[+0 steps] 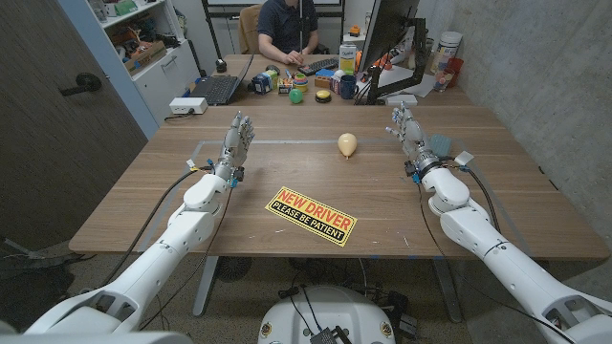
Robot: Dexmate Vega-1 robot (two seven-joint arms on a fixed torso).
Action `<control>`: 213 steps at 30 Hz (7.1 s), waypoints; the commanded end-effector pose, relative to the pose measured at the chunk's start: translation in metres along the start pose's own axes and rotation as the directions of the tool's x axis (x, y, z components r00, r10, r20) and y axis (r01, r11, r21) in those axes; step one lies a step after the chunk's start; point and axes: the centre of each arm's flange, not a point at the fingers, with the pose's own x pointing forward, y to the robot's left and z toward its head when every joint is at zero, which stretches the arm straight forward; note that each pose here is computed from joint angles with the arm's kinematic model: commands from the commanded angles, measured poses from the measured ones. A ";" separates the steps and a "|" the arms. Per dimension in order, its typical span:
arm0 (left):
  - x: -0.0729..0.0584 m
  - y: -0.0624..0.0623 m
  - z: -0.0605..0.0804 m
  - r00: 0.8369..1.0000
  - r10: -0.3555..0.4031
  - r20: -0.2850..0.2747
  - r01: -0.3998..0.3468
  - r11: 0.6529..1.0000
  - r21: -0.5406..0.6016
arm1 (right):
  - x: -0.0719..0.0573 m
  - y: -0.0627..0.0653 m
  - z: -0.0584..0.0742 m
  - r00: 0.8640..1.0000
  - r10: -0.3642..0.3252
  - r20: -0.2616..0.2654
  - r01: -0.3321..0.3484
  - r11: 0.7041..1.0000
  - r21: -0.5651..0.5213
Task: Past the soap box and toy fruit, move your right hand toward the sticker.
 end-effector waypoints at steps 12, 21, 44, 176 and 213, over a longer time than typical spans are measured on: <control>-0.005 0.005 0.001 1.000 0.008 0.003 -0.008 1.000 -0.001 | -0.001 0.040 0.073 0.951 0.034 0.307 0.051 0.963 -0.265; -0.005 0.007 0.000 1.000 0.010 0.001 -0.010 1.000 -0.003 | -0.007 0.050 0.088 0.912 0.033 0.409 0.120 0.932 -0.342; -0.002 0.008 -0.002 1.000 0.011 -0.004 -0.011 1.000 -0.004 | -0.035 0.074 0.122 0.777 0.132 0.616 0.307 0.775 -0.553; -0.020 0.024 -0.013 0.997 0.051 -0.055 -0.051 0.999 0.010 | -0.037 0.223 -0.040 0.610 0.762 -0.218 -0.250 -0.076 -0.965; -0.020 0.019 -0.012 0.998 0.045 -0.052 -0.045 0.999 0.010 | -0.040 0.217 -0.035 0.605 0.767 -0.215 -0.266 -0.060 -0.962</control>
